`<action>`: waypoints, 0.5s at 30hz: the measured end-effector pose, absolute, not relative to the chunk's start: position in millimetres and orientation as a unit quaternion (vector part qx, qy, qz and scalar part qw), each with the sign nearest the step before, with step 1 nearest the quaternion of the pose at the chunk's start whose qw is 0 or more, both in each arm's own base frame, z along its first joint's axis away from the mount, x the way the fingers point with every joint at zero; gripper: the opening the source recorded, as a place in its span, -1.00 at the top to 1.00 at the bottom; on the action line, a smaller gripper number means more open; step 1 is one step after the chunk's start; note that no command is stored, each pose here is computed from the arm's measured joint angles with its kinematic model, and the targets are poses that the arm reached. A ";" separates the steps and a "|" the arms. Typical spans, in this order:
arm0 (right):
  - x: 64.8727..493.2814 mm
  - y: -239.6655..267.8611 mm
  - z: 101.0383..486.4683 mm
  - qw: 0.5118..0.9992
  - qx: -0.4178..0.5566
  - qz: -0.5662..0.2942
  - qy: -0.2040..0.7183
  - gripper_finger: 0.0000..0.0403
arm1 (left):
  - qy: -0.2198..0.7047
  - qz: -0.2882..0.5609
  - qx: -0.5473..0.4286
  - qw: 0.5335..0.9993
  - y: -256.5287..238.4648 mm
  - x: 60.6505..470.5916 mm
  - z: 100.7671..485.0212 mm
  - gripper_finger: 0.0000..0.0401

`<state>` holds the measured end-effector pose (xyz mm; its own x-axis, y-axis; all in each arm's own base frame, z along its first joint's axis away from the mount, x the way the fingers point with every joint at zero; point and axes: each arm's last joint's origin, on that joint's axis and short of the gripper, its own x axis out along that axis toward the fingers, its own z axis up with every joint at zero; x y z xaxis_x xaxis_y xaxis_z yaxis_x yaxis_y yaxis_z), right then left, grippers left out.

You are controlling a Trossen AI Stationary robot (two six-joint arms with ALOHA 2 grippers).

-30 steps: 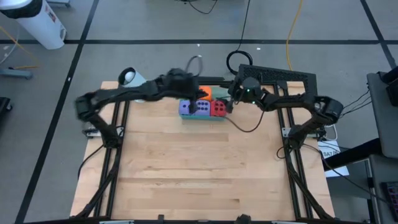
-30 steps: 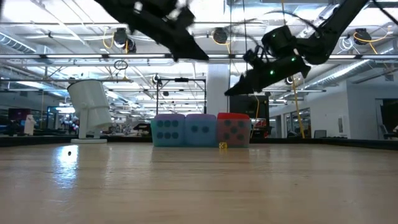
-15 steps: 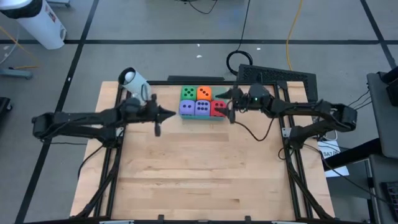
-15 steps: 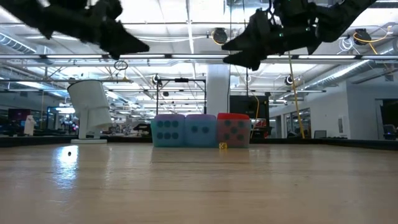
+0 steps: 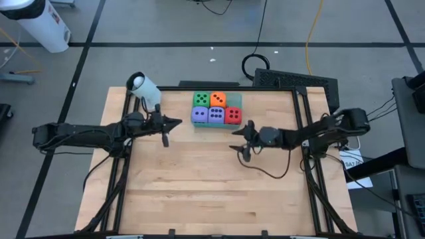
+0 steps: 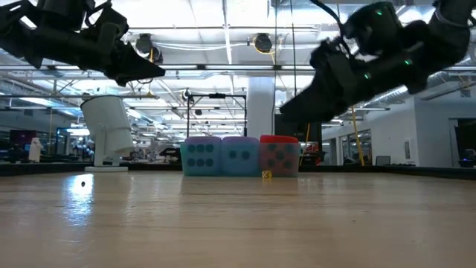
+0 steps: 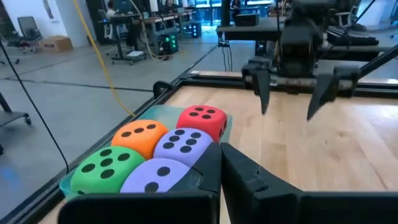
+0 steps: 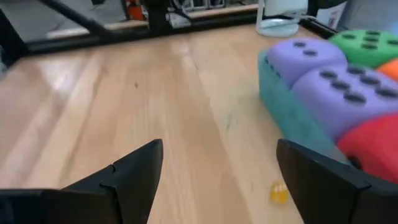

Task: Pick & Place Dice
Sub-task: Put the small yellow dice into the green container

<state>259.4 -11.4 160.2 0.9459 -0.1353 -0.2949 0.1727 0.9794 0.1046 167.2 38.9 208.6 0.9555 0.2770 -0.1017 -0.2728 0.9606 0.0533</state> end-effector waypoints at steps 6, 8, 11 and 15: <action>251.0 1.9 124.8 0.977 0.032 -0.133 0.163 -0.52 | 0.059 0.139 0.018 0.988 38.7 166.7 207.5 0.93; 253.5 3.9 115.2 0.973 0.031 -0.142 0.177 -0.52 | 0.059 0.138 0.018 0.989 38.6 166.7 207.8 0.93; 262.8 7.1 105.0 0.971 0.042 -0.142 0.188 -0.52 | 0.059 0.138 0.017 0.989 38.6 166.7 207.7 0.93; 275.7 9.7 88.8 0.966 0.024 -0.138 0.218 -0.52 | 0.059 0.137 0.019 0.989 38.6 166.7 207.6 0.93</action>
<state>275.7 9.7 88.8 0.8671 -0.2565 -0.4270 0.2771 0.9607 -0.0142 166.7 38.6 207.6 0.9552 0.2741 -0.1121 -0.2696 0.9615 0.0533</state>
